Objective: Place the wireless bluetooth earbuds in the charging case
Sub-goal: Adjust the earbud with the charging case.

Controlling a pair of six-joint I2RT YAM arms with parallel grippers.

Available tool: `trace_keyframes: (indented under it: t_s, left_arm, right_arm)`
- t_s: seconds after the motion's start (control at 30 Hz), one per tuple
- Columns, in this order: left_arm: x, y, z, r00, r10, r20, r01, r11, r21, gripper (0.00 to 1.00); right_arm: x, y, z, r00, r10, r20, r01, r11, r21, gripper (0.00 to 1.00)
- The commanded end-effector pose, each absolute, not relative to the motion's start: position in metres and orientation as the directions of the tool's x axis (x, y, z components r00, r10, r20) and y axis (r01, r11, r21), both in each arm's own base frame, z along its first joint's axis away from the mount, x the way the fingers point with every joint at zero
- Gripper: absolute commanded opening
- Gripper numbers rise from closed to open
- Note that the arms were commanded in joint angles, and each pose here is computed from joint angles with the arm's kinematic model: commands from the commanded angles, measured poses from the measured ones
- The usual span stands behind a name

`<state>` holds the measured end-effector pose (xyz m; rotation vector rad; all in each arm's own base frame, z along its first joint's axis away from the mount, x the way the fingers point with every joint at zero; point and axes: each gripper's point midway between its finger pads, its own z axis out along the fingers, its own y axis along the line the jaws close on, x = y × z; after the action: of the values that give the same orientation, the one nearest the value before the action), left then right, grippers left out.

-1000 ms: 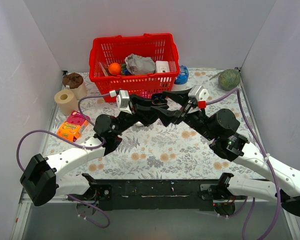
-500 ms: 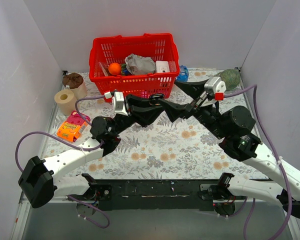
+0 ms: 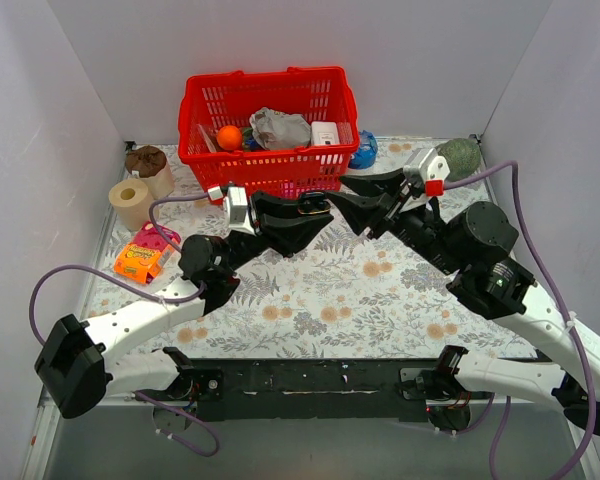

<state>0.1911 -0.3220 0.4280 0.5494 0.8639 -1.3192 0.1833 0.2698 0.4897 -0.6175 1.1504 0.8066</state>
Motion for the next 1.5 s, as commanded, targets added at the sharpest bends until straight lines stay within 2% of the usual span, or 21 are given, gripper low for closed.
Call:
trace_keyframes:
  t_s: [0.0, 0.03, 0.07, 0.1, 0.2, 0.63, 1.47]
  left_arm:
    - [0.183, -0.312, 0.437, 0.064, -0.604, -0.794, 0.973, 0.215, -0.085, 0.0]
    - [0.183, -0.311, 0.437, 0.071, -0.602, -0.796, 0.971, 0.224, -0.082, 0.0]
    - [0.185, -0.311, 0.436, 0.071, -0.594, -0.801, 0.969, 0.231, -0.086, 0.0]
    - [0.186, -0.31, 0.436, 0.073, -0.594, -0.801, 0.967, 0.24, -0.09, 0.0]
    - [0.188, -0.312, 0.433, 0.076, -0.58, -0.811, 0.964, 0.252, -0.09, 0.0]
    - [0.19, -0.311, 0.431, 0.084, -0.563, -0.822, 0.96, 0.268, -0.086, 0.0]
    - [0.179, -0.312, 0.43, 0.079, -0.559, -0.826, 0.973, 0.222, -0.056, 0.0]
  right_arm:
    - [0.163, 0.265, 0.515, 0.231, 0.262, -0.937, -0.856, 0.513, -0.067, 0.35]
    - [0.162, 0.264, 0.513, 0.225, 0.257, -0.94, -0.856, 0.512, -0.065, 0.13]
    - [0.157, 0.268, 0.512, 0.217, 0.255, -0.942, -0.874, 0.48, -0.071, 0.04]
    - [0.153, 0.27, 0.516, 0.211, 0.261, -0.942, -0.886, 0.458, -0.072, 0.01]
    - [0.15, 0.281, 0.502, 0.167, 0.21, -0.963, -0.908, 0.412, -0.068, 0.01]
    - [0.139, 0.296, 0.492, 0.099, 0.182, -0.978, -0.947, 0.319, -0.036, 0.01]
    - [0.165, 0.301, 0.48, 0.07, 0.138, -0.988, -0.907, 0.422, -0.005, 0.01]
